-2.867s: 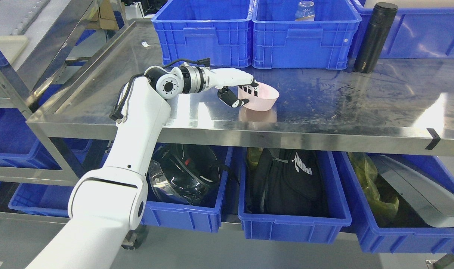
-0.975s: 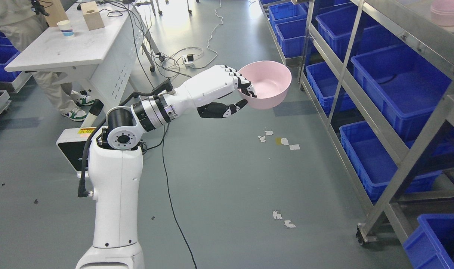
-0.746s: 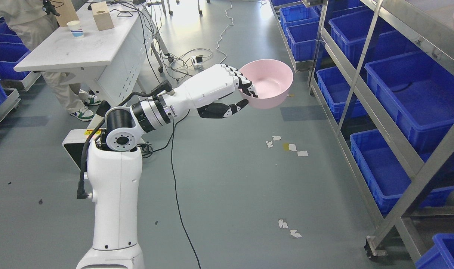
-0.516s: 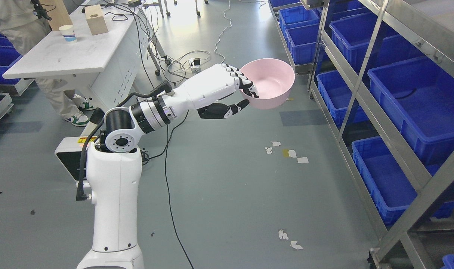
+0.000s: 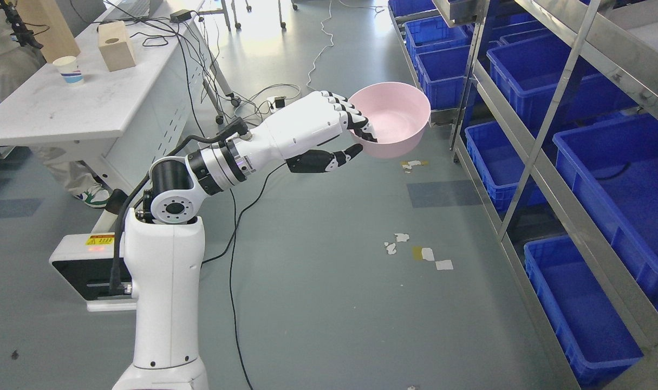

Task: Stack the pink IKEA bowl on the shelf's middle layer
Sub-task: 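Hold the pink bowl raised in the left hand while driving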

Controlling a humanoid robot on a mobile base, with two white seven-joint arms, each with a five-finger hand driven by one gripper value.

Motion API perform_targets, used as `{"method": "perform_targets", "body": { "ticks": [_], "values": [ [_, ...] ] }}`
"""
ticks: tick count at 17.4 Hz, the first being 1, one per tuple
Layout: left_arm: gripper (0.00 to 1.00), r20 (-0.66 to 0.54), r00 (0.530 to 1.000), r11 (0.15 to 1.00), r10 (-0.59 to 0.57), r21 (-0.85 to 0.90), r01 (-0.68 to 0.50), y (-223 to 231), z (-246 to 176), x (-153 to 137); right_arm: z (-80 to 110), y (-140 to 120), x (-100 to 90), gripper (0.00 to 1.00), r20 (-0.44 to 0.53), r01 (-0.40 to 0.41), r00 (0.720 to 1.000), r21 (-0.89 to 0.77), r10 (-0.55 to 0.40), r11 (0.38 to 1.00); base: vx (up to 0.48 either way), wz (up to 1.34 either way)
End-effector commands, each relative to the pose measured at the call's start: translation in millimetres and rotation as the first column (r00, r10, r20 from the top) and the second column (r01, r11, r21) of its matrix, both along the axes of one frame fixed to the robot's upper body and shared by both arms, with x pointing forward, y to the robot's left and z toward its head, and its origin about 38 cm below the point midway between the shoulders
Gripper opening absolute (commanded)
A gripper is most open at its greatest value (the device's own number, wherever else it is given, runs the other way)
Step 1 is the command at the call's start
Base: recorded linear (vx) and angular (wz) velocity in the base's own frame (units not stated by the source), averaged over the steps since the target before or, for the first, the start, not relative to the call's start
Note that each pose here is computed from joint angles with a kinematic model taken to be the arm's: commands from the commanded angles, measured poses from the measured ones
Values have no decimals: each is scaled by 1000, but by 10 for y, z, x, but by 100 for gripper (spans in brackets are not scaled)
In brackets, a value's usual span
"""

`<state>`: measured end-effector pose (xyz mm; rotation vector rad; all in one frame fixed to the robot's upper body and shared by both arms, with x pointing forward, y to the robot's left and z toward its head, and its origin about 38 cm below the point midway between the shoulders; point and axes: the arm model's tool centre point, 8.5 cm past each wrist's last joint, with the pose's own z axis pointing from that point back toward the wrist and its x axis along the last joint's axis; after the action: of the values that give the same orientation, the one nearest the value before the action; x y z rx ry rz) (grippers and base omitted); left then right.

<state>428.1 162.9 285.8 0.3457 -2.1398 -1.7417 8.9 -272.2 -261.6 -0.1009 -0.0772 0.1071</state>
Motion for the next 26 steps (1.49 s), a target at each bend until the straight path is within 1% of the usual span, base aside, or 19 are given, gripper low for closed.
{"method": "perform_targets", "body": {
  "ticks": [1,19,26],
  "values": [
    [3,17,1000,1000,4,14,-4,40,33,-27,9,-110,41,100,15,-1,1000,-17,2,1000,416,-58],
    [4,29,1000,1000,0,14,-1,31,85,-17,9,-110,31,100,13,-1,1000,-17,1,1000,403,87],
    [4,29,1000,1000,-12,21,11,-13,80,-27,9,-110,41,100,15,-1,1000,-17,2,1000,312,85]
  ]
}}
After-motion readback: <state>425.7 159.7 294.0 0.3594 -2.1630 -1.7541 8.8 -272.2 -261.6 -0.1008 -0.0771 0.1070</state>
